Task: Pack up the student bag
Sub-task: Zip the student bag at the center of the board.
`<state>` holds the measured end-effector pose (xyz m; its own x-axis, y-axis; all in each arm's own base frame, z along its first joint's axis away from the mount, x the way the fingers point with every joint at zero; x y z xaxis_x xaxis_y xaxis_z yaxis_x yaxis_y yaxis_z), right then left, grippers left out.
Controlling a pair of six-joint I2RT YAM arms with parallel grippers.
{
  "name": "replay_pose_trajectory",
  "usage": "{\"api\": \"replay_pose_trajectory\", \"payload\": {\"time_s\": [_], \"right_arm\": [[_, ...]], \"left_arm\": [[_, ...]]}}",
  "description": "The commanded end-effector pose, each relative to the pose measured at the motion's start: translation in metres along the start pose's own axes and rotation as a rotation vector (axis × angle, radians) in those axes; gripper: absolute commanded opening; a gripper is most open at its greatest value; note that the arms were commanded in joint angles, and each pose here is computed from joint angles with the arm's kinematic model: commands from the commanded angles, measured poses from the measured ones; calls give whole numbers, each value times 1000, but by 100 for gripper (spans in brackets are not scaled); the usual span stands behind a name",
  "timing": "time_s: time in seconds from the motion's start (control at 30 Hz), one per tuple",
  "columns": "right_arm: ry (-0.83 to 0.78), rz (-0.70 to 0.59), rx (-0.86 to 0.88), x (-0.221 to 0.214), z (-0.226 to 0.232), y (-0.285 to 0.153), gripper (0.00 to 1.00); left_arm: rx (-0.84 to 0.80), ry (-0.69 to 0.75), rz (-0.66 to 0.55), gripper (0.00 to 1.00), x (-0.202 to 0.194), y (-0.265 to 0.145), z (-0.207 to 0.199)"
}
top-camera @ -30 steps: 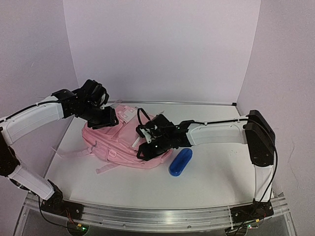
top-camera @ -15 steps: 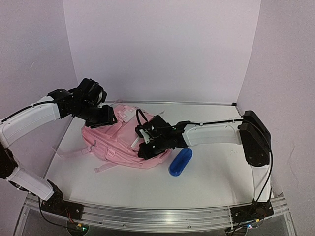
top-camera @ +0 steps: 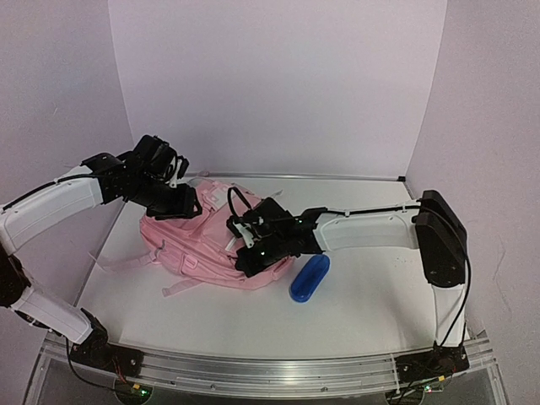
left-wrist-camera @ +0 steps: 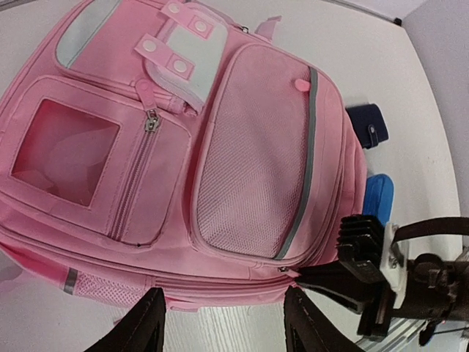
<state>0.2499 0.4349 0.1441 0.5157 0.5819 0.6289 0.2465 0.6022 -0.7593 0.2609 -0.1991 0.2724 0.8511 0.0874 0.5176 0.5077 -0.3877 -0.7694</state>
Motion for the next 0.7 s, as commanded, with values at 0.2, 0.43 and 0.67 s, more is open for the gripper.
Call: {"api": "replay_pose_trajectory", "payload": {"time_s": [0.2,0.43,0.67], "right_arm": [[-45,-77,-135,17,-14,-41,0],[-63,-80,-137,18,-14,-43,0],[-56,-80,-127,18,-13,-43,0]], "left_arm": [[120,157,50,57,-11,11,19],[205,7,109,57,-10,49,22],[173,-127,173,58,-22,63,20]]}}
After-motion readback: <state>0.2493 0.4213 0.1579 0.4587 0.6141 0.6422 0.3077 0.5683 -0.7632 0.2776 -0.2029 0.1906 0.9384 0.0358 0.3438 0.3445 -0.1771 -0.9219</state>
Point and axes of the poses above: each gripper's point midway between its finger pads, its own y axis out along the fingers, its own z axis along the line the jaws close on, x = y × z, the point moved 7 cm from there along -y, back along the fingers, and after that the axes turned 9 degrees about -y, right-handed, at the moved point
